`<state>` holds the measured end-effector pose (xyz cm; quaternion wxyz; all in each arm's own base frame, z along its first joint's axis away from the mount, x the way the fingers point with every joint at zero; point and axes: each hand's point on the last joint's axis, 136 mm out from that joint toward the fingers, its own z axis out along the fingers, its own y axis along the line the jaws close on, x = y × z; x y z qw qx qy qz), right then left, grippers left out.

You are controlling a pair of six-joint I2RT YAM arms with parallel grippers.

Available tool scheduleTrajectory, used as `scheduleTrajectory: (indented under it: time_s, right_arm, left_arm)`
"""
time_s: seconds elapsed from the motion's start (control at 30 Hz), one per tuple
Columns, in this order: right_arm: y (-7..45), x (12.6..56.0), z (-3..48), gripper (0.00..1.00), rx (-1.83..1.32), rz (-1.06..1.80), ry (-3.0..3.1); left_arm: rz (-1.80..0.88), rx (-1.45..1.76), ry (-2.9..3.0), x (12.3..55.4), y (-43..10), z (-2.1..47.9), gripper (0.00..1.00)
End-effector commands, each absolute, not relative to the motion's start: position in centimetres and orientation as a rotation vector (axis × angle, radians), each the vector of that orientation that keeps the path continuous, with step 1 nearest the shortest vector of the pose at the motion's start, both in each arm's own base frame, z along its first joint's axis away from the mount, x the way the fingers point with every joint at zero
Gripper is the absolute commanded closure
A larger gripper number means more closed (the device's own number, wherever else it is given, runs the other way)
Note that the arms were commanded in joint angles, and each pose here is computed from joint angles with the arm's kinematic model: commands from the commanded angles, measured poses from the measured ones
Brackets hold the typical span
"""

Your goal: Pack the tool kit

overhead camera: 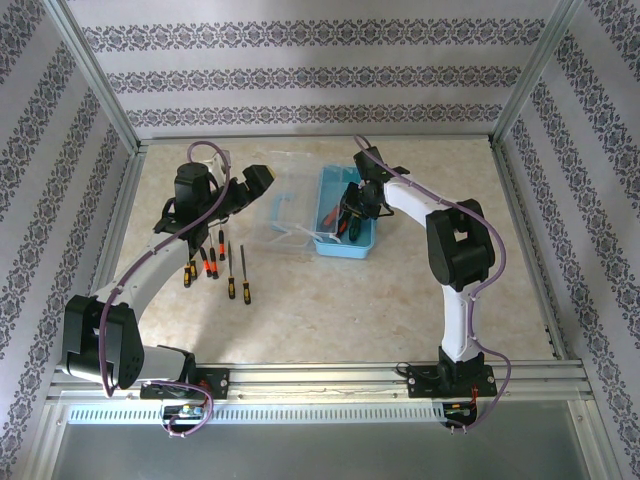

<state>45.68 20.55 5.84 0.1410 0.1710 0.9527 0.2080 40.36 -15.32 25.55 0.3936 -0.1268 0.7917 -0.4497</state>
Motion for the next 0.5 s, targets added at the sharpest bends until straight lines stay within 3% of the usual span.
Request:
scheduleTrajectory:
  time_s: [0.0,0.3,0.47]
  right_arm:
    - [20.3,46.3,8.8,0.67,0.472,0.632,2.702]
    - [19.7,44.8,14.1,0.66,0.359,0.653,2.595]
    - [20.1,42.6,16.8,0.60,0.217,0.693,2.501]
  left_arm:
    - [-1.121,-0.317,1.986,40.9,-14.5,26.8,0.00]
    - [-1.011,-0.360,2.004,41.4,-12.5,25.7,0.00]
    - [-0.920,-0.395,2.012,42.1,-9.9,25.2,0.00]
